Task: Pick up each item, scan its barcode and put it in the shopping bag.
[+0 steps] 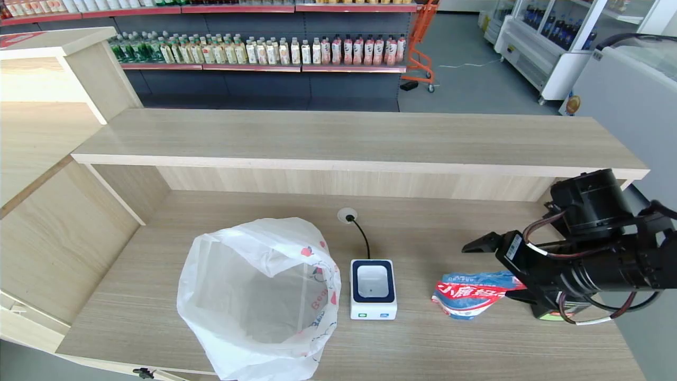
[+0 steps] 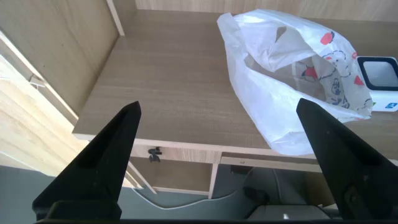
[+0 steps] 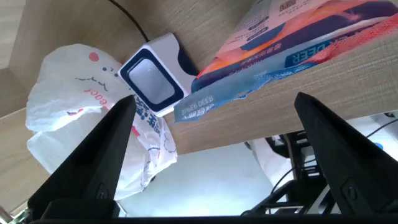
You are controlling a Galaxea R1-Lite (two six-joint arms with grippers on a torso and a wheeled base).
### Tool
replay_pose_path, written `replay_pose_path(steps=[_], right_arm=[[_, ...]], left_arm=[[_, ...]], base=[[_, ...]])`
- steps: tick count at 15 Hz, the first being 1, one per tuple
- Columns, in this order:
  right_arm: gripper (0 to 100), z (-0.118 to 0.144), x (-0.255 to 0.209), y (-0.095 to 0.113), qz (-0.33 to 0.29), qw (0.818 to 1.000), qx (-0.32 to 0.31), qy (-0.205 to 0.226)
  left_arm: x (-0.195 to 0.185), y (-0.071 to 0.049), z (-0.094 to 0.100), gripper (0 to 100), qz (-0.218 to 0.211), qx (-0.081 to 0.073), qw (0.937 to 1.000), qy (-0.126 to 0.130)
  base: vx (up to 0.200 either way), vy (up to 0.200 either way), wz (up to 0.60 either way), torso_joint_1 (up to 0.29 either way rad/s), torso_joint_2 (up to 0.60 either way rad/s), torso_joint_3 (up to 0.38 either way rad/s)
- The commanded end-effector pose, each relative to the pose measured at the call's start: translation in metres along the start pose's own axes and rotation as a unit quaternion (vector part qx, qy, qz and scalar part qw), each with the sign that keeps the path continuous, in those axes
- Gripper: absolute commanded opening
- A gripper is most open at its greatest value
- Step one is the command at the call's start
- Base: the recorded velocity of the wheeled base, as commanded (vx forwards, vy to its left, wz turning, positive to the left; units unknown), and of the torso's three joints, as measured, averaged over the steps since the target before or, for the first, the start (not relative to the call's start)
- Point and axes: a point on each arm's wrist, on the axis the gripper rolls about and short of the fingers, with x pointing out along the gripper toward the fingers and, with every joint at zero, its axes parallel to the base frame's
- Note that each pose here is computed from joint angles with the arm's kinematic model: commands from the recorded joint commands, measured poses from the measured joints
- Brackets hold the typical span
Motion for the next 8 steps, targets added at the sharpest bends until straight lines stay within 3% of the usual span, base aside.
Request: replay_pose_path(steps=[1, 2, 8], right_arm=[[100, -0.002, 0.025, 0.000, -0.021, 1.000, 0.007, 0.016], [100, -0.001, 0.039, 0.001, -0.033, 0.999, 0.007, 0.001], [100, -0.009, 0.079, -0.001, -0.062, 0.998, -0.003, 0.008]], left_arm=[[0.000, 0.000, 0.000, 100, 0.000, 0.000, 1.0000, 0.000], [0.000, 0.000, 0.000, 100, 0.000, 0.000, 1.0000, 0.000], [0.000, 0.000, 0.000, 100, 0.000, 0.000, 1.0000, 0.000]], base=[[0.000, 0.000, 0.00, 0.000, 0.00, 0.000], [0.000, 0.000, 0.00, 0.000, 0.00, 0.000], [0.000, 0.000, 0.00, 0.000, 0.00, 0.000]])
